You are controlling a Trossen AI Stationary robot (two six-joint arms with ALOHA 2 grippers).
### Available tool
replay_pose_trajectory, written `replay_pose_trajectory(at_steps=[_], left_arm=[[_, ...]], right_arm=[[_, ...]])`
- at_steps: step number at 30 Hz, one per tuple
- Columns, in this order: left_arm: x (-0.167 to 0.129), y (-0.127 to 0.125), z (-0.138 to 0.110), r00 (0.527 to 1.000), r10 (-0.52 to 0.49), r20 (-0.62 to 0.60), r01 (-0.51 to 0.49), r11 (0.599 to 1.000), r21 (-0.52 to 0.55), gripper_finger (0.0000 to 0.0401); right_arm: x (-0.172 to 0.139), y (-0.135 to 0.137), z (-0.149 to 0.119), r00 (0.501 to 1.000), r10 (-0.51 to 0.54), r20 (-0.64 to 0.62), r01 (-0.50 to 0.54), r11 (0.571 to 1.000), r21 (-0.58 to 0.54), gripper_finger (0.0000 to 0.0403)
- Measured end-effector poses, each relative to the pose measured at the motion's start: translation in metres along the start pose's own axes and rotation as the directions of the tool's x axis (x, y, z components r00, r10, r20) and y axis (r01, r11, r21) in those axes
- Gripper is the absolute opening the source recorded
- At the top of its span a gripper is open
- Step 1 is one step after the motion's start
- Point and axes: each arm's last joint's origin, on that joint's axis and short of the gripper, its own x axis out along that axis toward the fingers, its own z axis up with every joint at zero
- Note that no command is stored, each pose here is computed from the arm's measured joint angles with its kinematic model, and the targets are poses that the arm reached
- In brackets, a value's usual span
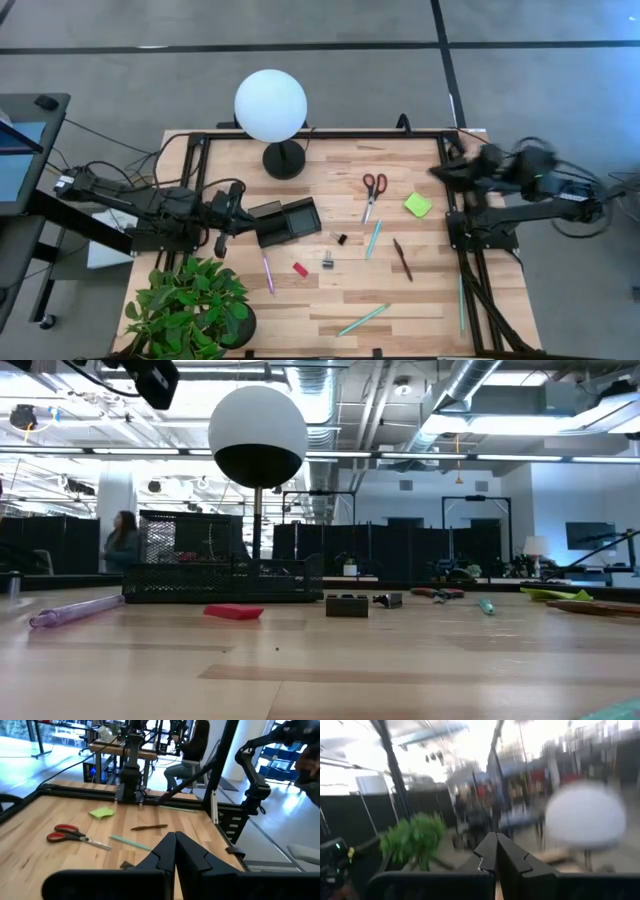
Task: Pick and place office supplies into organizer
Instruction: Put the black scissors into the black desk organizer
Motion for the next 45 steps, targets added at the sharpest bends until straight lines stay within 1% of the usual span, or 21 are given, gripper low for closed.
replay_pose_trajectory(at_steps=[3, 5, 8, 10, 12, 14, 16, 17, 19, 20, 21, 23, 26, 28, 33, 34, 37, 41, 43, 45], left_arm=[[0.0, -0.005, -0.003, 1.0, 0.003, -0.015, -0.003, 1.0, 0.006, 0.0], [0.001, -0.009, -0.004, 1.0, 0.008, -0.016, -0.008, 1.0, 0.01, 0.0], [0.0, -0.015, -0.003, 1.0, 0.017, 0.001, -0.017, 1.0, 0.011, 0.0], [-0.001, -0.017, -0.004, 0.999, 0.042, 0.003, -0.042, 0.999, 0.014, 0.0], [-0.002, -0.019, -0.005, 0.998, 0.069, 0.007, -0.069, 0.997, 0.016, 0.0], [-0.003, -0.02, -0.005, 0.996, 0.093, 0.012, -0.094, 0.995, 0.016, 0.0], [-0.003, -0.02, -0.005, 0.993, 0.117, 0.012, -0.117, 0.993, 0.019, 0.0], [-0.003, -0.02, -0.006, 0.992, 0.129, 0.008, -0.13, 0.991, 0.022, 0.0], [-0.003, -0.019, -0.007, 0.988, 0.154, 0.002, -0.154, 0.988, 0.027, 0.0], [-0.003, -0.019, -0.007, 0.986, 0.164, 0.001, -0.164, 0.986, 0.029, 0.0], [-0.003, -0.019, -0.007, 0.985, 0.175, 0.001, -0.175, 0.984, 0.03, 0.0], [-0.003, -0.018, -0.008, 0.98, 0.197, -0.004, -0.197, 0.98, 0.035, 0.0], [-0.004, -0.017, -0.008, 0.974, 0.227, 0.002, -0.227, 0.973, 0.027, 0.0], [-0.004, -0.016, -0.008, 0.97, 0.245, 0.005, -0.245, 0.969, 0.019, 0.0], [-0.004, -0.016, -0.008, 0.967, 0.256, 0.004, -0.256, 0.966, 0.022, 0.0], [-0.004, -0.016, -0.009, 0.966, 0.258, -0.003, -0.258, 0.966, 0.022, 0.0], [-0.004, -0.015, -0.013, 0.963, 0.266, -0.034, -0.267, 0.964, -0.009, 0.0], [-0.005, -0.014, -0.016, 0.959, 0.276, -0.069, -0.279, 0.959, -0.043, 0.0], [-0.005, -0.014, -0.018, 0.957, 0.279, -0.08, -0.283, 0.958, -0.047, 0.0], [-0.005, -0.014, -0.018, 0.957, 0.28, -0.08, -0.284, 0.958, -0.048, 0.0]], right_arm=[[0.024, -0.006, -0.031, 0.995, -0.01, -0.098, 0.018, 0.996, 0.086, 0.0], [0.044, -0.009, -0.061, 0.976, -0.016, -0.218, 0.037, 0.995, 0.092, 0.0], [0.065, -0.013, -0.099, 0.916, -0.039, -0.4, 0.072, 0.995, 0.067, 0.0], [0.076, -0.014, -0.112, 0.894, -0.072, -0.443, 0.109, 0.992, 0.058, 0.0], [0.083, -0.018, -0.127, 0.85, -0.167, -0.499, 0.215, 0.976, 0.039, 0.0], [0.086, -0.024, -0.143, 0.782, -0.296, -0.548, 0.349, 0.937, -0.008, 0.0], [0.086, -0.03, -0.154, 0.701, -0.433, -0.567, 0.469, 0.879, -0.091, 0.0], [0.084, -0.033, -0.16, 0.647, -0.503, -0.574, 0.524, 0.839, -0.145, 0.0], [0.081, -0.041, -0.169, 0.538, -0.625, -0.566, 0.619, 0.748, -0.238, 0.0], [0.08, -0.044, -0.172, 0.498, -0.666, -0.555, 0.654, 0.709, -0.264, 0.0], [0.079, -0.047, -0.174, 0.468, -0.694, -0.546, 0.68, 0.678, -0.279, 0.0], [0.08, -0.053, -0.178, 0.434, -0.715, -0.549, 0.713, 0.645, -0.277, 0.0], [0.082, -0.061, -0.183, 0.408, -0.712, -0.571, 0.772, 0.603, -0.2, 0.0], [0.083, -0.069, -0.185, 0.381, -0.717, -0.584, 0.796, 0.576, -0.188, 0.0], [0.08, -0.091, -0.195, 0.261, -0.739, -0.621, 0.835, 0.496, -0.239, 0.0004], [0.08, -0.095, -0.198, 0.245, -0.732, -0.635, 0.838, 0.49, -0.241, 0.0008], [0.08, -0.103, -0.207, 0.217, -0.681, -0.699, 0.838, 0.497, -0.224, 0.0025], [0.08, -0.109, -0.221, 0.149, -0.685, -0.713, 0.817, 0.492, -0.302, 0.0053], [0.08, -0.112, -0.225, 0.111, -0.707, -0.699, 0.81, 0.472, -0.349, 0.0066], [0.081, -0.115, -0.228, 0.083, -0.734, -0.674, 0.809, 0.444, -0.384, 0.0075]])
